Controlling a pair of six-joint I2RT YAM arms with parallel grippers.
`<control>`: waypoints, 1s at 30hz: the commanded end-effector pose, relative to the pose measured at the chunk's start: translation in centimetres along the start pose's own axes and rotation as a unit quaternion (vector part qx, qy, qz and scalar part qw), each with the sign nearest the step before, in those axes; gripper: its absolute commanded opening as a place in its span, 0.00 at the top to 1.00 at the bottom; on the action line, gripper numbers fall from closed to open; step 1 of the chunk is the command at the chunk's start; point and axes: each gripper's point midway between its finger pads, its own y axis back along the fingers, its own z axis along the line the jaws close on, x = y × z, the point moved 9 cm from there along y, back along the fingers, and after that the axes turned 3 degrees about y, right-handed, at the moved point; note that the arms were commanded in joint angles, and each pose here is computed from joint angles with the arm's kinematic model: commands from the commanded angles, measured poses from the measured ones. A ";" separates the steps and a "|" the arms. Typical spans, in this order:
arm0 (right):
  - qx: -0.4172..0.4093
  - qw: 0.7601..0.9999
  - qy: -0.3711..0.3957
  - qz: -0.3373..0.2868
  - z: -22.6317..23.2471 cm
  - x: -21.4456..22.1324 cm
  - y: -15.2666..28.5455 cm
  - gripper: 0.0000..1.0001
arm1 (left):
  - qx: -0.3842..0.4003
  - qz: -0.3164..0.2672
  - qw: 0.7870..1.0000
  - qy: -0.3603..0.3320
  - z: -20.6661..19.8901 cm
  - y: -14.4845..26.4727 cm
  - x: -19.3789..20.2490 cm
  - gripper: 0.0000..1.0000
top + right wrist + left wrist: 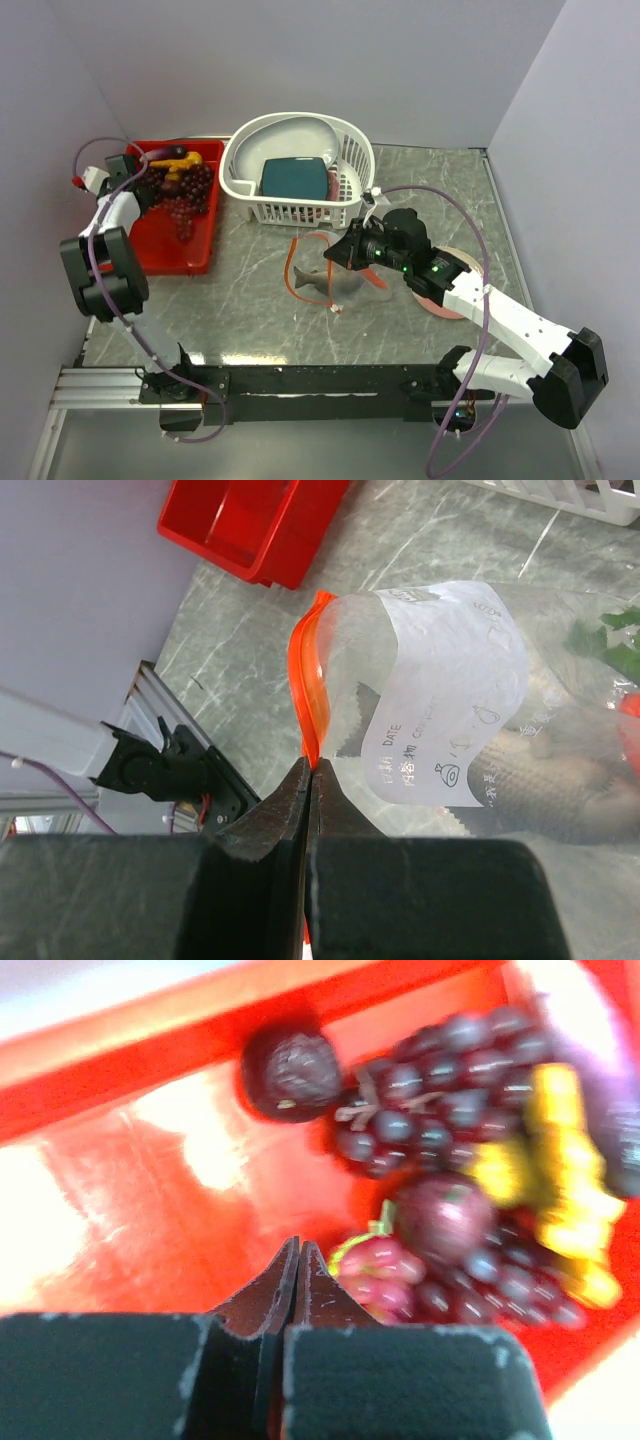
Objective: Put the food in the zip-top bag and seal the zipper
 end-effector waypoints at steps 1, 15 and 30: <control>-0.004 0.999 0.011 -0.032 0.3 -1.1 0.3 1.00 | 0.036 -0.044 0.998 -0.023 -0.3 4.6 -2.2 0.99; -0.025 0.999 -0.005 -0.025 1.5 -2.6 -0.6 1.00 | 0.161 -0.073 0.981 -0.082 -1.8 15.2 -4.0 0.99; -0.044 0.997 -0.045 -0.035 3.7 -6.8 -4.0 1.00 | 0.294 -0.084 0.945 -0.118 -3.1 24.5 -5.8 0.99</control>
